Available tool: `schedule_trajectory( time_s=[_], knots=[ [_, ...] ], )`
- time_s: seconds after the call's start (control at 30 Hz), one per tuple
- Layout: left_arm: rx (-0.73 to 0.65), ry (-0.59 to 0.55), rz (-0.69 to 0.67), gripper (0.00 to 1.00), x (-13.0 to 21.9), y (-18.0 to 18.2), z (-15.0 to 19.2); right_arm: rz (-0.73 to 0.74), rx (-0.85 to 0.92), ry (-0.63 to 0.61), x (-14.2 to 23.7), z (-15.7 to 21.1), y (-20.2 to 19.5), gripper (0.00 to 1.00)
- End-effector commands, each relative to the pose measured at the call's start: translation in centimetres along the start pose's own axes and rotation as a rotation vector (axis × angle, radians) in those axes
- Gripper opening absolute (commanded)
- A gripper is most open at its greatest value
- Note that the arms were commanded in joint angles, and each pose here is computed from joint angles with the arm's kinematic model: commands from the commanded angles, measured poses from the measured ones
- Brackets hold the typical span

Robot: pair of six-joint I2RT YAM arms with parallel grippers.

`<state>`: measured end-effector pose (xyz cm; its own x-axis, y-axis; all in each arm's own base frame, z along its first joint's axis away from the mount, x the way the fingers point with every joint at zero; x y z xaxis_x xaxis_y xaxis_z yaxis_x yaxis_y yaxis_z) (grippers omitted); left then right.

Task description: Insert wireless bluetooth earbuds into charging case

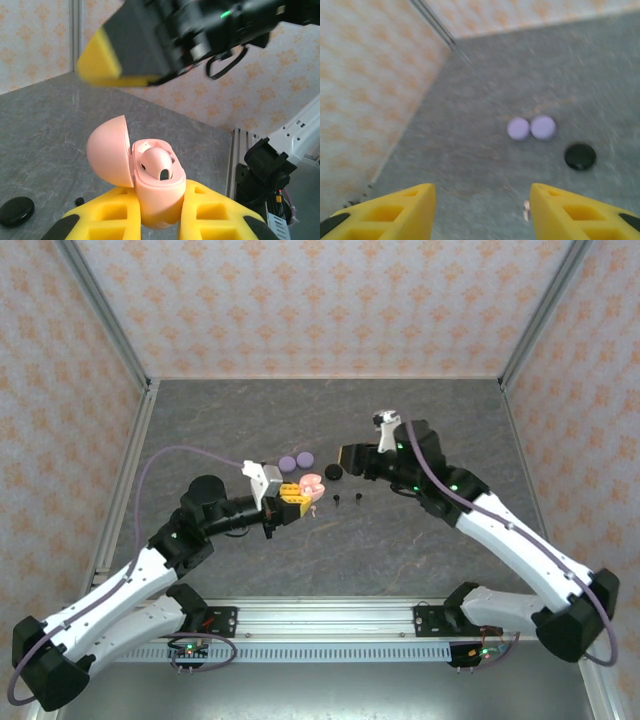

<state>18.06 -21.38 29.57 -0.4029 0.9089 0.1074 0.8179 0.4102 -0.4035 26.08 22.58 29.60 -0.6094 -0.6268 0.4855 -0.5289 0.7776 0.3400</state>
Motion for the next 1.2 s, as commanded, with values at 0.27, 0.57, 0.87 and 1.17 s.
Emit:
schedule_trajectory(
  time_s=[0.27,0.57,0.87,1.17],
  knots=[
    [-0.082,-0.026,-0.006,0.00,1.9,-1.1,-0.1,0.078,-0.102,0.440,-11.6,8.5,-2.8,0.41],
    [-0.081,-0.025,-0.007,0.00,1.8,-1.0,-0.2,0.139,-0.023,0.608,-17.2,12.5,-1.8,0.40],
    [-0.076,-0.030,-0.007,0.00,1.7,-1.0,-0.3,0.181,0.019,0.693,-18.9,14.6,-1.7,0.39],
    [-0.070,-0.026,-0.008,0.00,1.5,-0.9,-0.4,0.175,0.015,0.744,-19.3,16.5,-1.6,0.36]
  ],
)
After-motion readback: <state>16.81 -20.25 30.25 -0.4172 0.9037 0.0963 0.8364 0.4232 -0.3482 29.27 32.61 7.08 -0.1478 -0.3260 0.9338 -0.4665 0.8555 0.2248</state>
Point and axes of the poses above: each hand's point on the last joint's axis, 136 mm out from that joint toward the fingers, its own x axis back along the fingers, its own y axis along the line the jaws close on, z = x × y, the point moved 4 cm from there along x, back along the fingers, and after that the axes turned 12 degrees about x, right-handed, at the moved point
